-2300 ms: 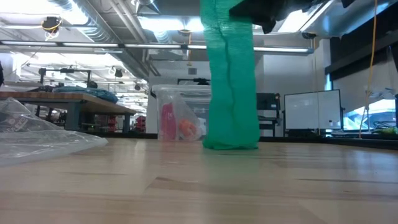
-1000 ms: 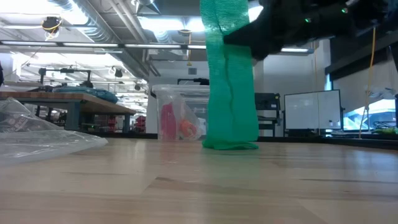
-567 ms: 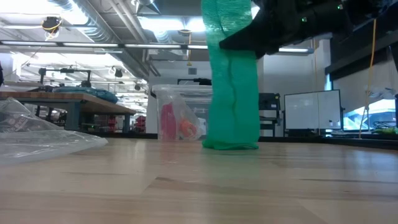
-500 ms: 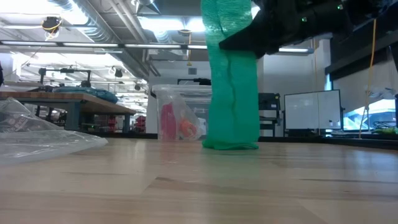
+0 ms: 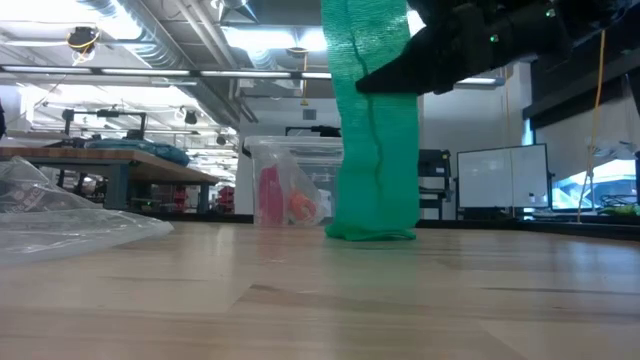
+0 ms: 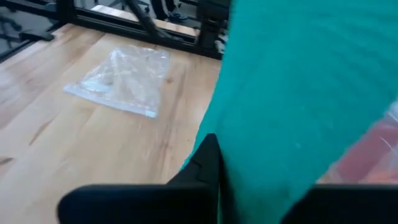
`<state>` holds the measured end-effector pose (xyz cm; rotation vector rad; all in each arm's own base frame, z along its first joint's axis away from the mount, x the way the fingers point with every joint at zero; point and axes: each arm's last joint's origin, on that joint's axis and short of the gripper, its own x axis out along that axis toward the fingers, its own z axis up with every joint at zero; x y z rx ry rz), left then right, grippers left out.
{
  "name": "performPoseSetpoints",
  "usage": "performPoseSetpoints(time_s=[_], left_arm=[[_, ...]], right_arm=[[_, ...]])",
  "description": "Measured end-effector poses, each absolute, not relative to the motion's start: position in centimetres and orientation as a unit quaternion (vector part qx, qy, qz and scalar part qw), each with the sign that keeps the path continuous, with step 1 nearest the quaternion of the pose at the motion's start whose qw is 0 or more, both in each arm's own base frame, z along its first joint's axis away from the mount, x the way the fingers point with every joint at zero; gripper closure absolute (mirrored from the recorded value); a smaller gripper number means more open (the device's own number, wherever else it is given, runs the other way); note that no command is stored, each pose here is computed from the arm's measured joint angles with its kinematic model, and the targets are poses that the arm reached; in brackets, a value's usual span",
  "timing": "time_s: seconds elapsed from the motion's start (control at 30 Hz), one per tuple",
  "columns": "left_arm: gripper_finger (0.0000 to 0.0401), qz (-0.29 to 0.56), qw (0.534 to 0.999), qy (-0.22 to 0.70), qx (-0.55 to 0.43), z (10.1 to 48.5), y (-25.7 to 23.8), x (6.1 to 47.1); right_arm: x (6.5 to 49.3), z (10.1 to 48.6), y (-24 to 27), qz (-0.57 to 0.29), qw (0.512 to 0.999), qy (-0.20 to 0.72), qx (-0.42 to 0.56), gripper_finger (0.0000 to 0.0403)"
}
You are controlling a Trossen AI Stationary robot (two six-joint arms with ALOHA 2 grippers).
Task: Roll bandage
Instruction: Roll the green bandage
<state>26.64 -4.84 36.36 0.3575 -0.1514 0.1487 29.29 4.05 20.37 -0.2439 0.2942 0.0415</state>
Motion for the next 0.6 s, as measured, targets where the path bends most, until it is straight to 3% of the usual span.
performPoseSetpoints(time_s=[0.37,0.6], left_arm=[[0.0391,0.191,0.950,-0.034,0.245,36.7,-5.1,25.7],[0.0391,0.191,0.943,-0.002,0.273,36.2,-4.8,25.8]], right_arm=[[28.6,21.6,9.0,0.049,0.975,0.162,-0.146,0.0395],[27.6,23.1,12.9,0.025,0.963,0.178,-0.203,0.0397]])
